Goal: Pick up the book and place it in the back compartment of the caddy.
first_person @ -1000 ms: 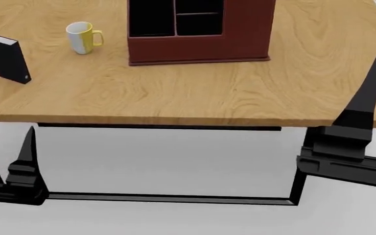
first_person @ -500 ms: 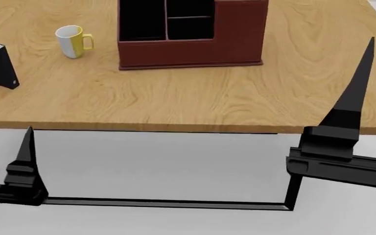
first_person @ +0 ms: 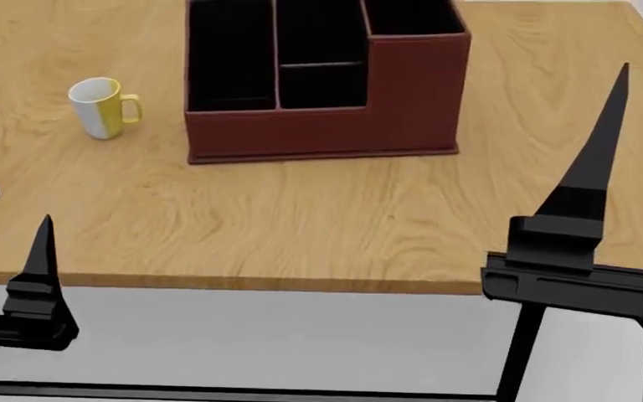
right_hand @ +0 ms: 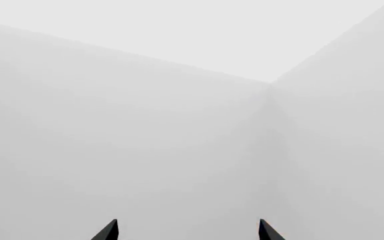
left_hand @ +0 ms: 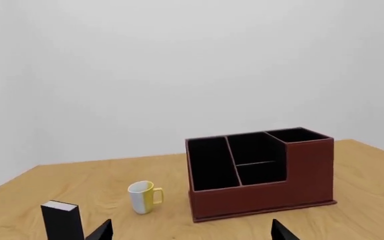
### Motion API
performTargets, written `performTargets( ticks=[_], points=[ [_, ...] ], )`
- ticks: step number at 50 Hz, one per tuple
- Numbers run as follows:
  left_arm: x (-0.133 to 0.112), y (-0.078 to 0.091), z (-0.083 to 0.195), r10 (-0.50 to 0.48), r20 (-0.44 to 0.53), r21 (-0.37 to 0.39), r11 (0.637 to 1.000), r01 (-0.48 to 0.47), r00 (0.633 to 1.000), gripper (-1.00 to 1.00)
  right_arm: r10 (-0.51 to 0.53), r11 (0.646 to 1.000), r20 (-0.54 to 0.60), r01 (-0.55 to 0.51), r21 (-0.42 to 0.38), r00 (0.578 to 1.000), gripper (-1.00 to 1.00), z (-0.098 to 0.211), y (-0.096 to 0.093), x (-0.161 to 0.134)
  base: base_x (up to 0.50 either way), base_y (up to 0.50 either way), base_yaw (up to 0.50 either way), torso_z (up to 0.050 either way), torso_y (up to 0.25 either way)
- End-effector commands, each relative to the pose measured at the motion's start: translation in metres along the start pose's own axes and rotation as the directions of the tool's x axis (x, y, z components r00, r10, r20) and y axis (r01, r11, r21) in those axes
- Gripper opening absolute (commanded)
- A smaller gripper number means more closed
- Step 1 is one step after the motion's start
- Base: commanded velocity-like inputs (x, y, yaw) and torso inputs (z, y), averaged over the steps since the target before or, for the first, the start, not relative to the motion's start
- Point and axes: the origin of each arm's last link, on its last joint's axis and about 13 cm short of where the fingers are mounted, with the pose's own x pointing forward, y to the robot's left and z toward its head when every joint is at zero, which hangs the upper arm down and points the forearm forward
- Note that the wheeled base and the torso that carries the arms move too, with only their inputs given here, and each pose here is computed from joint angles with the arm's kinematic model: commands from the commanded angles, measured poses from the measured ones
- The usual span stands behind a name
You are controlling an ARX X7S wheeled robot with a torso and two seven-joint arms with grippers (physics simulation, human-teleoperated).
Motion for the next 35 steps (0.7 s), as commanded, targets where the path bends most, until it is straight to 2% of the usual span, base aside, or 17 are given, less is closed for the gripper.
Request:
performTargets(
  ticks=[1,35],
  points=[
    [-0.0001,0.0009,-0.0007,0.006,0.001,0.002,1.0,-0.006,1.0,1.0,0.002,1.0,-0.004,-0.002,-0.002,1.0,1.0,-0.0009,0.0004,-0.0003,0.44,0.0,0.0,0.0,0.0],
    [-0.0006,0.001,-0.0015,0.009,0.0,-0.005,1.0,-0.009,1.0,1.0,0.0,1.0,-0.007,0.0,-0.002,1.0,1.0,-0.0003,0.0002,-0.0004,0.44,0.0,0.0,0.0,0.001]
  ],
)
